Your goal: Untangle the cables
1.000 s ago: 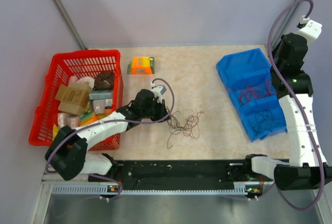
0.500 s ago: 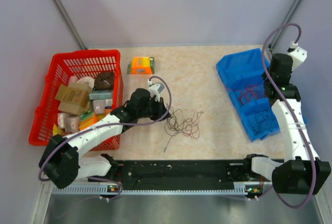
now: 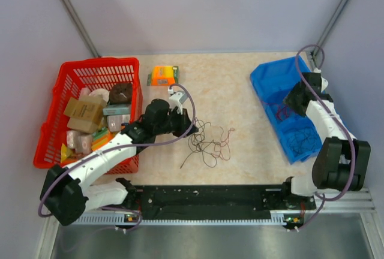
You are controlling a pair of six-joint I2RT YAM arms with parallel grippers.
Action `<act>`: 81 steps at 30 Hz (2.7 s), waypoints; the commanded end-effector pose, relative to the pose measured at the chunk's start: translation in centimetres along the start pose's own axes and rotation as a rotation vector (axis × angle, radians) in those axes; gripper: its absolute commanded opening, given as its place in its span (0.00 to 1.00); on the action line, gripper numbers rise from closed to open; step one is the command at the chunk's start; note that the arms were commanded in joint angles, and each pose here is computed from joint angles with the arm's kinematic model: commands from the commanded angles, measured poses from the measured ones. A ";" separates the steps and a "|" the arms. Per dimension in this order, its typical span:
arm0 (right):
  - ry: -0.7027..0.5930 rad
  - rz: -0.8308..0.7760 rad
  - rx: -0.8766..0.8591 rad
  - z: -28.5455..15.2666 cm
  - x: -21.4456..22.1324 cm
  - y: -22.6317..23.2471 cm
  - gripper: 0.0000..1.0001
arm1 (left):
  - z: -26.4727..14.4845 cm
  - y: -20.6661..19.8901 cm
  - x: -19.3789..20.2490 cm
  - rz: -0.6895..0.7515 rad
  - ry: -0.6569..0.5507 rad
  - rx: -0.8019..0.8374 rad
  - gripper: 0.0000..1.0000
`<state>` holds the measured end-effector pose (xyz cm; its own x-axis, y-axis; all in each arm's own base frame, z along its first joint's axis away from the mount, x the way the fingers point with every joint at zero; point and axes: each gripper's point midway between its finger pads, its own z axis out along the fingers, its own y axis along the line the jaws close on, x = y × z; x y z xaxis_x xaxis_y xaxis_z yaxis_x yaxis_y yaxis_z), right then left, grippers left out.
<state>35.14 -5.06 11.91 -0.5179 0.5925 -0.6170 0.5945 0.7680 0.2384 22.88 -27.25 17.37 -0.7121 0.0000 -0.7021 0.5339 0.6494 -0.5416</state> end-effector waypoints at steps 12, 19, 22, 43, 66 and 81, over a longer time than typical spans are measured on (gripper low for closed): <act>0.222 -0.570 -0.757 -13.5 17.7 14.8 0.81 | 0.1 0.4 -0.9 0.014 -0.030 -0.020 0.00; 0.346 -0.741 -0.796 -10.7 26.5 14.5 0.81 | -0.1 0.7 0.0 0.000 -0.027 -0.023 0.00; 0.313 -0.747 -0.706 -8.5 27.2 14.2 0.76 | 0.0 0.7 0.6 -0.019 -0.018 -0.012 0.00; -0.080 -0.602 -0.465 -9.5 17.1 15.0 0.00 | 0.4 4.7 3.7 -0.087 0.028 -0.180 0.00; -0.019 -0.235 0.233 1.7 -4.1 2.7 0.00 | 0.3 3.7 4.3 -0.115 0.033 -0.114 0.00; -0.080 -0.222 0.003 -6.0 -6.6 3.4 0.62 | 0.5 3.2 3.8 -0.096 0.021 -0.085 0.00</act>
<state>39.85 -5.71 14.36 -0.6917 0.4011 -0.6006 0.5162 0.8562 -0.0228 21.41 -24.61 11.27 -0.7953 -0.0329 -0.6053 0.3827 0.7472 -0.5434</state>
